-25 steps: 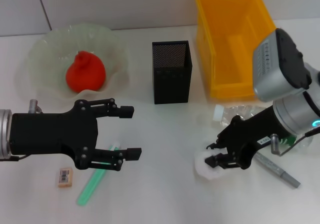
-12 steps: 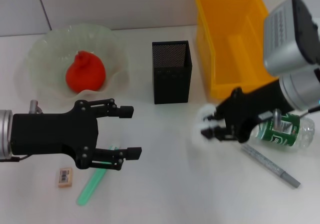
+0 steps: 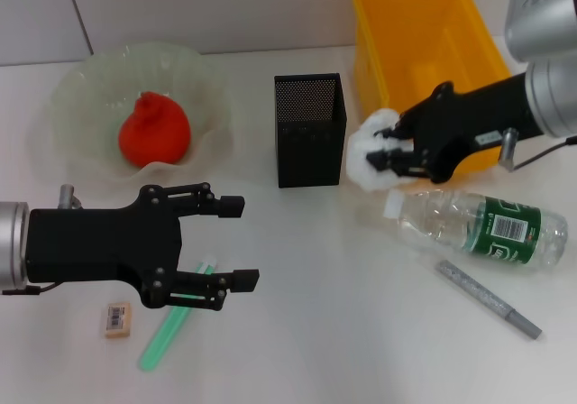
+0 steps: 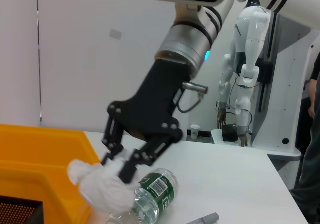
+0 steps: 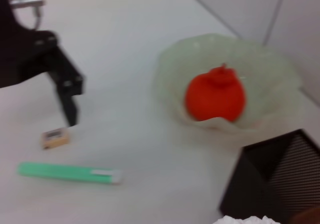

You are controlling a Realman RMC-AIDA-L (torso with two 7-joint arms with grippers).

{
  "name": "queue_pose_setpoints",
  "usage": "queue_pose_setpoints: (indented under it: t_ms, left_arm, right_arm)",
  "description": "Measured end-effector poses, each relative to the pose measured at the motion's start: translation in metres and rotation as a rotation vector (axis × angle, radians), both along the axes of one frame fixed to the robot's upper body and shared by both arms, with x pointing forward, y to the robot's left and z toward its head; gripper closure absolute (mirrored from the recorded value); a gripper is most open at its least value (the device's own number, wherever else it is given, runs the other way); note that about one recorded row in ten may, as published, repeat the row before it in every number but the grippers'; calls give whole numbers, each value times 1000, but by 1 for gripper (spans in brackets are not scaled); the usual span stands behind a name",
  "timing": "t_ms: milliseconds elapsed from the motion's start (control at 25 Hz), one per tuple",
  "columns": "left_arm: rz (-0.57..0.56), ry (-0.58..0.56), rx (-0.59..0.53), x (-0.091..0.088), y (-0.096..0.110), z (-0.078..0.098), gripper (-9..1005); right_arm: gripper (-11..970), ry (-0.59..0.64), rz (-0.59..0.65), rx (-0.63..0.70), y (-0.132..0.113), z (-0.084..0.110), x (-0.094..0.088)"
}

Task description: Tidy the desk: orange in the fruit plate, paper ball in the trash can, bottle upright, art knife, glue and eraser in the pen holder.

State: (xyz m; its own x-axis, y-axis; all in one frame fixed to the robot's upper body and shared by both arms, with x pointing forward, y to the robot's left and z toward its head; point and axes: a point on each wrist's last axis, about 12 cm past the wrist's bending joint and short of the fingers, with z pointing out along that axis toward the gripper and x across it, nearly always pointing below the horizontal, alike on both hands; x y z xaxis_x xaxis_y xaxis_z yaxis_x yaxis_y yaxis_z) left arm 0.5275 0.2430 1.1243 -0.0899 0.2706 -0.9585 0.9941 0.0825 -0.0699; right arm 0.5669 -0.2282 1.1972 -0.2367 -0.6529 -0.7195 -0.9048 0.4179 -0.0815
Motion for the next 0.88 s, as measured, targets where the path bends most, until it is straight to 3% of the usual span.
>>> queue_pose_setpoints:
  t_ms: [480, 880]
  left_arm:
    - [-6, -10, 1, 0, -1, 0, 154]
    - [-12, -4, 2, -2, -2, -2, 154]
  right_arm:
    - [738, -133, -111, 11, -20, 19, 12]
    - [740, -195, -251, -22, -48, 14, 23]
